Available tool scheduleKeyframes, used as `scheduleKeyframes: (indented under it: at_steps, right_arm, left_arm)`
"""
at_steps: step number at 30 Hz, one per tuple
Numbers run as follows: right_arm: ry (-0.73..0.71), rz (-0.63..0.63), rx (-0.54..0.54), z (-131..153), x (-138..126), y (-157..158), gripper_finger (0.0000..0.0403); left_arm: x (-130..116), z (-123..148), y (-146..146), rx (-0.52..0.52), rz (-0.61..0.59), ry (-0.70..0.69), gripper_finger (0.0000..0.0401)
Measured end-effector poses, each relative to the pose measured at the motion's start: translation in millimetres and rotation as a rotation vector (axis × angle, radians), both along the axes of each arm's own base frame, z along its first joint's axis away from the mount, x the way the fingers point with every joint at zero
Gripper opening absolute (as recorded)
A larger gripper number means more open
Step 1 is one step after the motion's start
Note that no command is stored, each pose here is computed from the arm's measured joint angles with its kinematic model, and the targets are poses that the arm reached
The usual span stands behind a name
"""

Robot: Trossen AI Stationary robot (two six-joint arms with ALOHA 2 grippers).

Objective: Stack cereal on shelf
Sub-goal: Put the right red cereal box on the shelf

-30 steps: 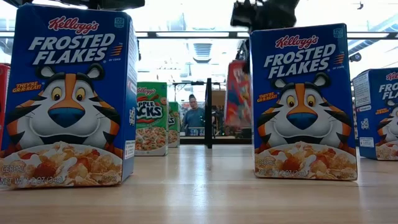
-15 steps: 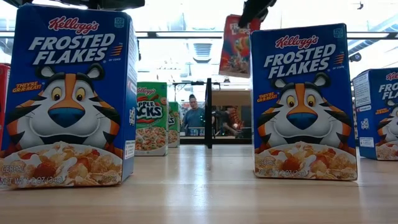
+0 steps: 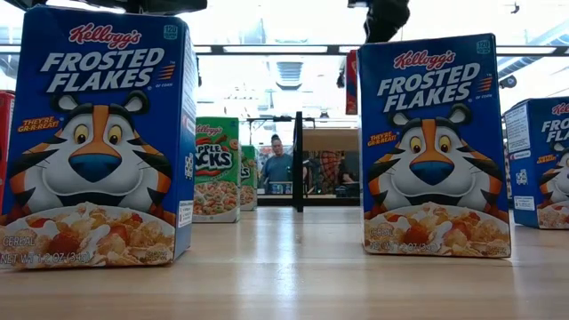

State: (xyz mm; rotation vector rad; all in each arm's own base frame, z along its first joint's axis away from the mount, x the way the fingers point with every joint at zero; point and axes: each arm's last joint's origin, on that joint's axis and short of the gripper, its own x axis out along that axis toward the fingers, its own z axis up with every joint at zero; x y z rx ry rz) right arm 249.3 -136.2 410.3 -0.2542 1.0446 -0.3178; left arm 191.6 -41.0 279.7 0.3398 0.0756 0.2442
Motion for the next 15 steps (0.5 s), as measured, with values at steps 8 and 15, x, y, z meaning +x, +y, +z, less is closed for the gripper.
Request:
scheduleKeyframes:
  at_steps: [8, 15]
  right_arm:
    - [0.024, 0.052, 0.015, -7, -22, -48, 0.0160]
    - [0.049, 0.014, 0.031, -13, -37, -72, 0.0160]
  left_arm:
    - [0, 0, 0, 0.000, 0.000, 0.000, 0.0000]
    - [0, 0, 0, 0.000, 0.000, -0.001, 0.0000]
